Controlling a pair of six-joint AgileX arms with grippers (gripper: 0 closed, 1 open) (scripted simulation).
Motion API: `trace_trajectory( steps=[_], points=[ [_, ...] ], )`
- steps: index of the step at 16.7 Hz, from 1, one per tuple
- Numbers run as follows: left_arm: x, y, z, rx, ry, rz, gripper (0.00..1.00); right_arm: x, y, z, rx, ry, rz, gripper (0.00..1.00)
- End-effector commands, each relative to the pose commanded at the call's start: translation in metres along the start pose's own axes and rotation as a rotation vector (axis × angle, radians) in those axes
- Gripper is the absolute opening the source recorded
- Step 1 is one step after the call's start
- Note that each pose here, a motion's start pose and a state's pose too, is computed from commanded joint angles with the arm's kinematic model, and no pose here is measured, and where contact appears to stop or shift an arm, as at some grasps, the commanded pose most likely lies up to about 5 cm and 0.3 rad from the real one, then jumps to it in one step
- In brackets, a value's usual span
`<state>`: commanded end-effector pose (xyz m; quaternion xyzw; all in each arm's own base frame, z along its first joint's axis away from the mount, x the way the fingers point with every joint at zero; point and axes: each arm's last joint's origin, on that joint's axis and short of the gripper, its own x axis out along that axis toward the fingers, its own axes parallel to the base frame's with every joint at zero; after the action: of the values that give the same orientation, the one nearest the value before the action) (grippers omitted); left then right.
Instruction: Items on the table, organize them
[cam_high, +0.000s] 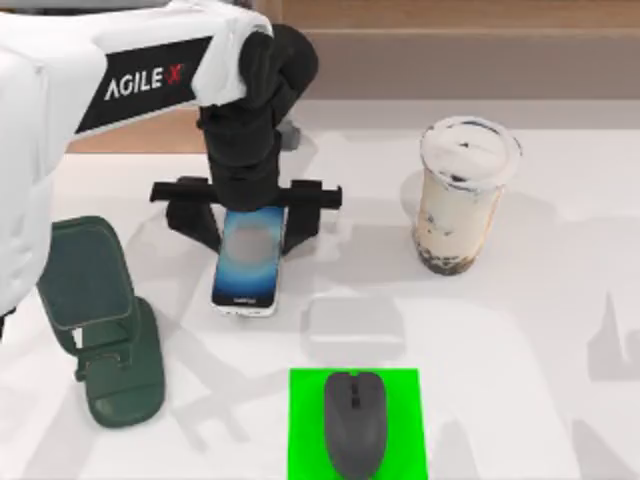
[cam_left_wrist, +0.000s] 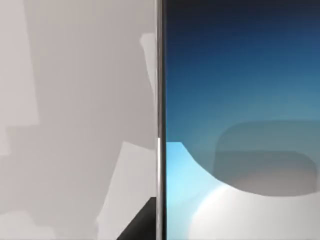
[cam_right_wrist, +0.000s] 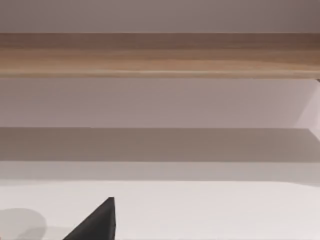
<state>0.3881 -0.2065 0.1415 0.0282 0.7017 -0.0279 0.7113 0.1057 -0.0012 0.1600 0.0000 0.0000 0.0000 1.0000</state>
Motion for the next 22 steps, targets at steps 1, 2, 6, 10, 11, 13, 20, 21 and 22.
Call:
trace_trajectory(
  steps=[1,2,6,10,11,13,20,21,22],
  points=[
    [-0.002,0.000,0.000,0.000,-0.002,-0.001,0.00,0.000,0.000,0.000,0.000,0.000,0.000,1.00],
    [-0.002,0.000,0.000,0.000,-0.002,-0.001,0.00,0.000,0.000,0.000,0.000,0.000,0.000,1.00],
    [-0.003,-0.001,-0.001,0.002,-0.008,0.004,0.00,0.000,0.000,0.000,0.000,0.000,0.000,1.00],
    [-0.035,-0.018,-0.028,0.008,-0.116,0.048,0.00,0.000,0.000,0.000,0.000,0.000,0.000,1.00],
    [-0.046,-0.023,-0.039,0.008,-0.157,0.064,0.00,0.000,0.000,0.000,0.000,0.000,0.000,1.00],
    [-0.069,-0.032,-0.067,0.004,-0.251,0.096,0.00,0.000,0.000,0.000,0.000,0.000,0.000,1.00],
    [-0.123,-0.022,-0.186,-0.081,-0.650,0.168,0.00,0.000,0.000,0.000,0.000,0.000,0.000,1.00],
    [-0.124,-0.015,-0.202,-0.102,-0.706,0.173,0.00,0.000,0.000,0.000,0.000,0.000,0.000,1.00],
    [-0.125,-0.007,-0.216,-0.124,-0.760,0.176,0.00,0.000,0.000,0.000,0.000,0.000,0.000,1.00]
  ],
)
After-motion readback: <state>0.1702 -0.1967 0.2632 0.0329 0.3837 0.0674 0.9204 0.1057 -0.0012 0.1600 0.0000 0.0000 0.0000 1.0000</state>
